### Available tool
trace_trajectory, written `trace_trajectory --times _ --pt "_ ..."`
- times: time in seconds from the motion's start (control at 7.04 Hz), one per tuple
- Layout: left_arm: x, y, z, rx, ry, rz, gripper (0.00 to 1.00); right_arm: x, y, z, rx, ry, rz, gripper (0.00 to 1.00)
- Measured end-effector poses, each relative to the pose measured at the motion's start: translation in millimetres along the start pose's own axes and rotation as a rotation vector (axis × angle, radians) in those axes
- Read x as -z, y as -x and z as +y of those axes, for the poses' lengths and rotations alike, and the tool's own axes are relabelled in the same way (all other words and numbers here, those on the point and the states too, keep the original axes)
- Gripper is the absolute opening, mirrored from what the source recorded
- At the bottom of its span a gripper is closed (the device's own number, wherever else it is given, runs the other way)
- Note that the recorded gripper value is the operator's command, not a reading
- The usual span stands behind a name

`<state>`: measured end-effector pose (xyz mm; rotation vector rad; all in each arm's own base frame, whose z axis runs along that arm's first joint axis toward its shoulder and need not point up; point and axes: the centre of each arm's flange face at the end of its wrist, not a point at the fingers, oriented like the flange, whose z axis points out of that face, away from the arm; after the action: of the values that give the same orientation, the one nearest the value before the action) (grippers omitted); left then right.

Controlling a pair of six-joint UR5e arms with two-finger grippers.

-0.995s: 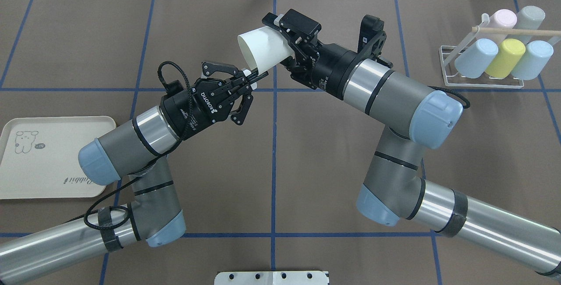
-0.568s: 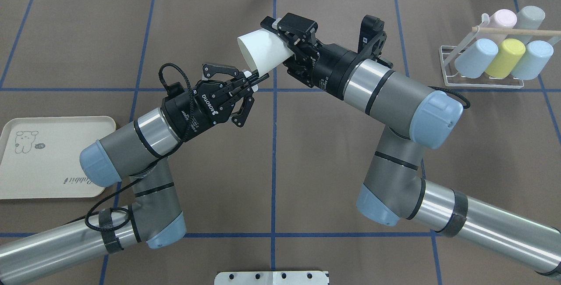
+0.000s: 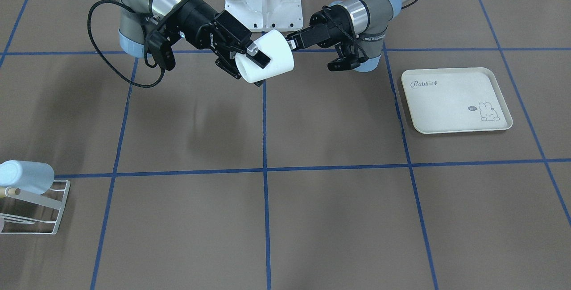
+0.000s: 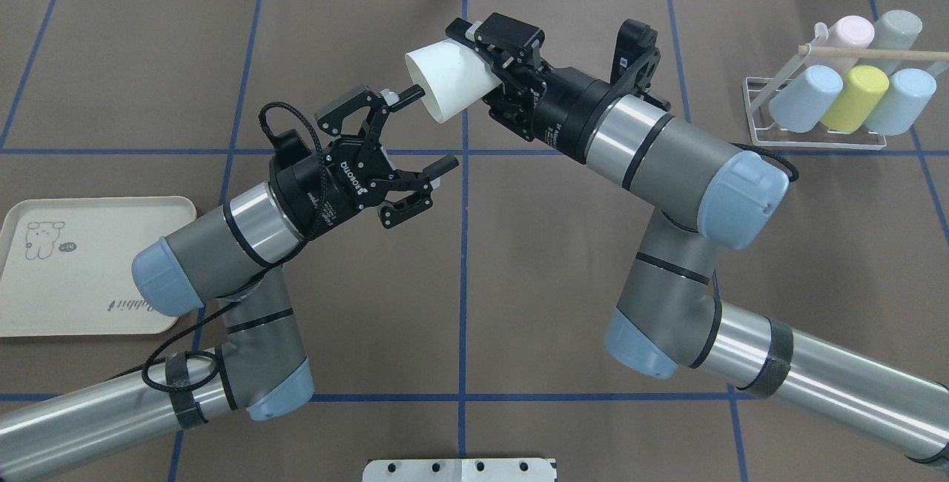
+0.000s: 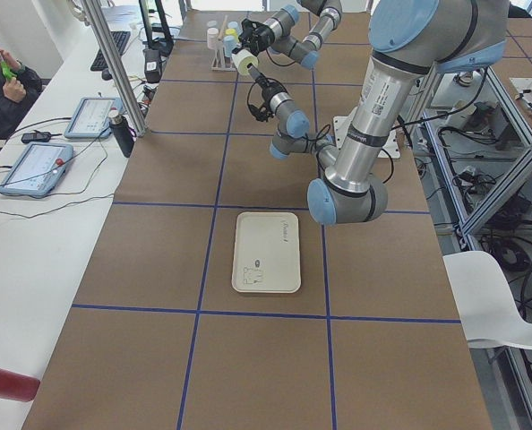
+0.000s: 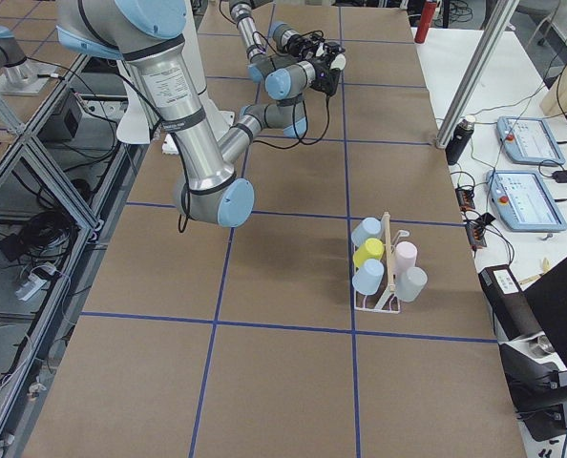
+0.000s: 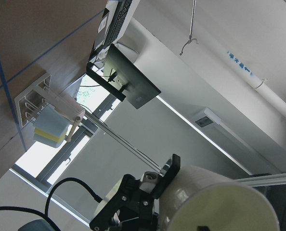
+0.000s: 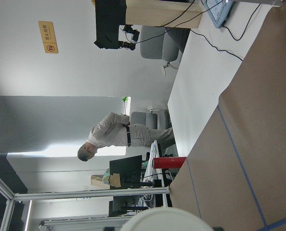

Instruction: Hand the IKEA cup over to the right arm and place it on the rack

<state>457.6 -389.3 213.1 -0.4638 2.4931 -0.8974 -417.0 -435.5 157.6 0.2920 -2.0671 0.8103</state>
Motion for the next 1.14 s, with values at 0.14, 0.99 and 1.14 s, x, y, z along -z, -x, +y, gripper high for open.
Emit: trace_trajectory --times 0.14,0.99,1.14 --pt "0.7 -0.9 -0.2 -0.006 0.002 -0.001 1.0 0.4 2.8 -8.1 0.01 -0.02 -0.005 0.0" --pt "-15.8 -17.1 -1.8 -0.362 -0.089 -0.169 1.0 9.4 -16.5 -156.3 0.485 -0.299 0.333 0.0" --pt "-26.6 -26.1 5.8 -0.44 -0.124 -0.244 1.0 24.5 -20.5 -196.7 0.579 -0.36 0.439 0.0"
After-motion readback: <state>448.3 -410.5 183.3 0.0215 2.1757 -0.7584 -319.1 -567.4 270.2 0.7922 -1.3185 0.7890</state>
